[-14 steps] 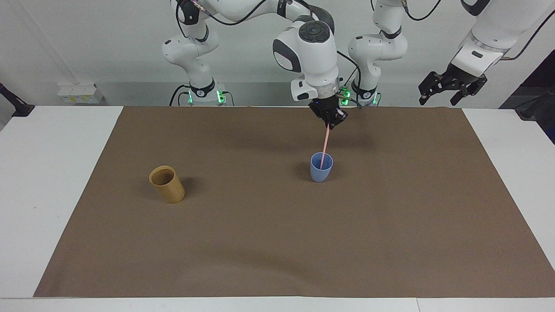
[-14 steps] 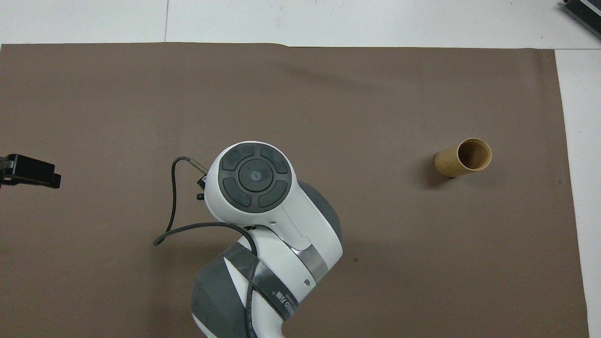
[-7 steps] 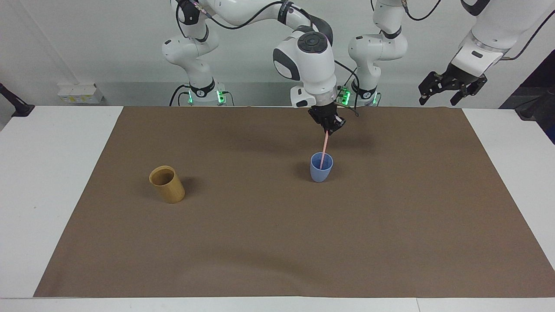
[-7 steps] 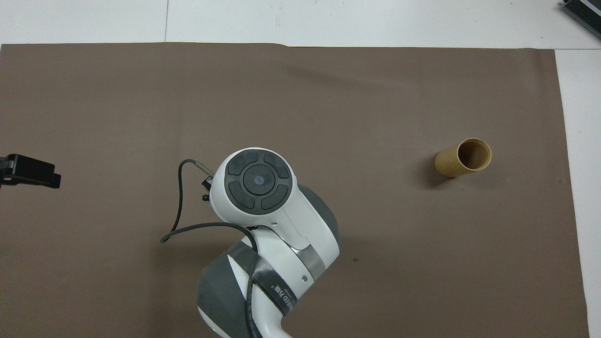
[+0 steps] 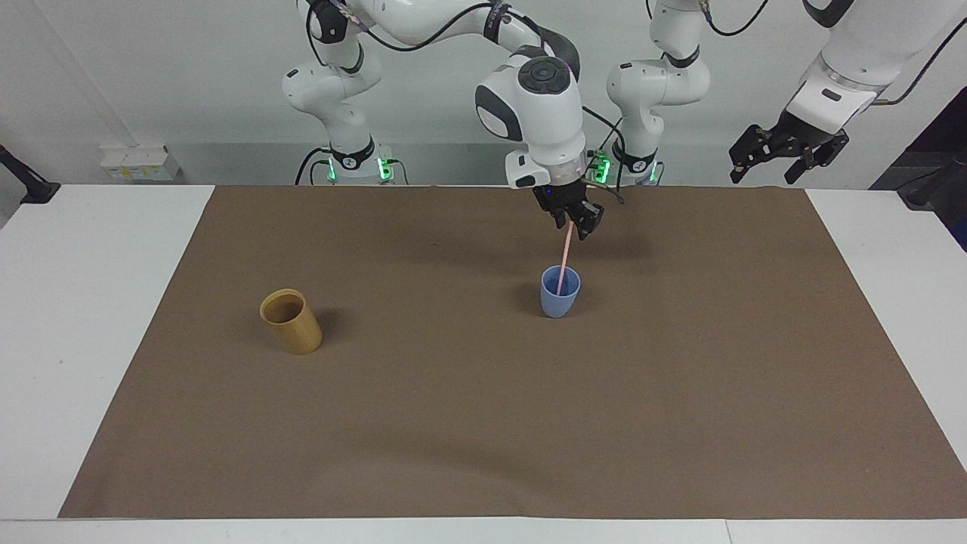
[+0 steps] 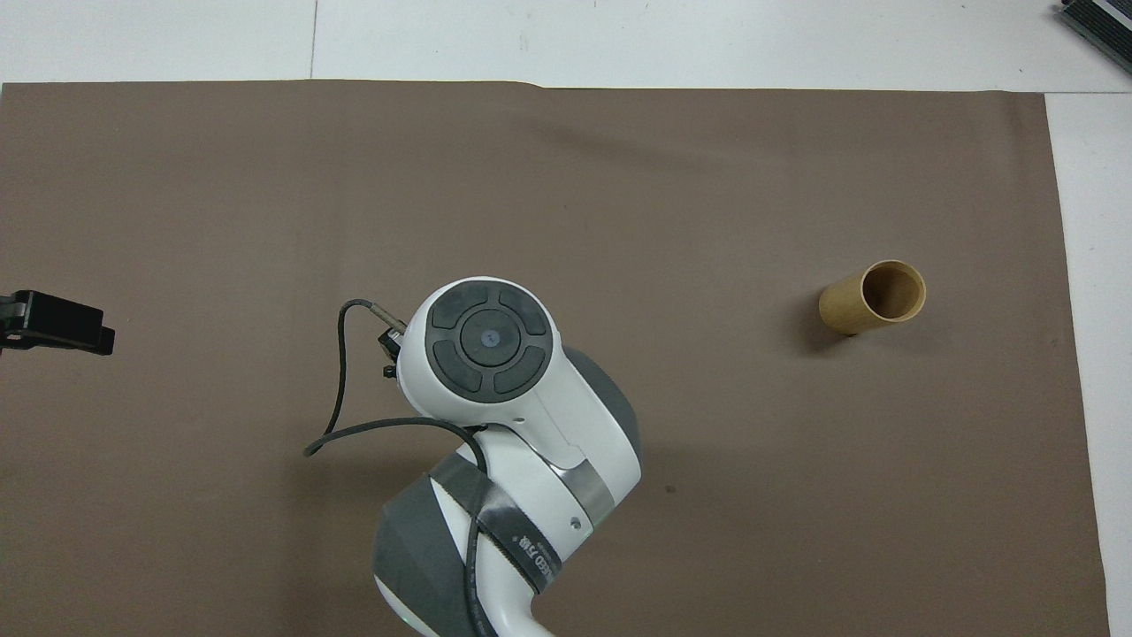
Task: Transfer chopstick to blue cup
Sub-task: 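Lower the pink stick into the blue cup with the right gripper, then open the right gripper and release the pink stick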
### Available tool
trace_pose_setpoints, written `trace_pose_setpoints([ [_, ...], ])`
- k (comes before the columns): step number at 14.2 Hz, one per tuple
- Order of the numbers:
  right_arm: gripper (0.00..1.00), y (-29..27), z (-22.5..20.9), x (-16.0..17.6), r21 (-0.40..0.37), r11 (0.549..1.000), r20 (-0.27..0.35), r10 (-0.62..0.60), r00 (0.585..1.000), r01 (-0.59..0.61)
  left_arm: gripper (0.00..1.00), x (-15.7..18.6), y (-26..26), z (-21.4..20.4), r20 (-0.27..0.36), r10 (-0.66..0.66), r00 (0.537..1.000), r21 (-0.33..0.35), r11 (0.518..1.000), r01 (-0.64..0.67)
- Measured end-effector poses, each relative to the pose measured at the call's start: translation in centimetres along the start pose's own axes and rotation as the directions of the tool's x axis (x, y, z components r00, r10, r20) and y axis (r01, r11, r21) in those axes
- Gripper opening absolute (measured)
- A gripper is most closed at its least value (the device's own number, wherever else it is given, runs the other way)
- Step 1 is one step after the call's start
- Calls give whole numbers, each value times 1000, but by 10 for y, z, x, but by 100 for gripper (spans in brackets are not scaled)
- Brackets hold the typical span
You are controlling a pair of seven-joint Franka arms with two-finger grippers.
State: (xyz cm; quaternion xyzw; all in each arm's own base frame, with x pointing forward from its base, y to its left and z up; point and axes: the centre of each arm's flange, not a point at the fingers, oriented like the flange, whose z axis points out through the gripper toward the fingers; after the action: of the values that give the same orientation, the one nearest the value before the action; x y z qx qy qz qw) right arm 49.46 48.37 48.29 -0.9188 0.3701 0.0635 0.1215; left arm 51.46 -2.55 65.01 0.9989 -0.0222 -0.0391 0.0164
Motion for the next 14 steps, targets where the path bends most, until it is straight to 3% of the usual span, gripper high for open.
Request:
trace_pose_setpoints([
  [2,63,-1,-4,3,6,1000,-1,4,1000,-4,100,0,0,0,0,0,1000,0,1000,0],
  [5,97,1,-22,9,11,1000,-4,10,1000,-10,100,0,0,0,0,0,1000,0,1000,0],
  [10,100,22,-81,37,-16,999,-15,-52,999,52,100,0,0,0,0,0,1000,0,1000,0],
  [14,100,66,-133,120,-53,991,-41,-128,991,126,100,0,0,0,0,0,1000,0,1000,0],
])
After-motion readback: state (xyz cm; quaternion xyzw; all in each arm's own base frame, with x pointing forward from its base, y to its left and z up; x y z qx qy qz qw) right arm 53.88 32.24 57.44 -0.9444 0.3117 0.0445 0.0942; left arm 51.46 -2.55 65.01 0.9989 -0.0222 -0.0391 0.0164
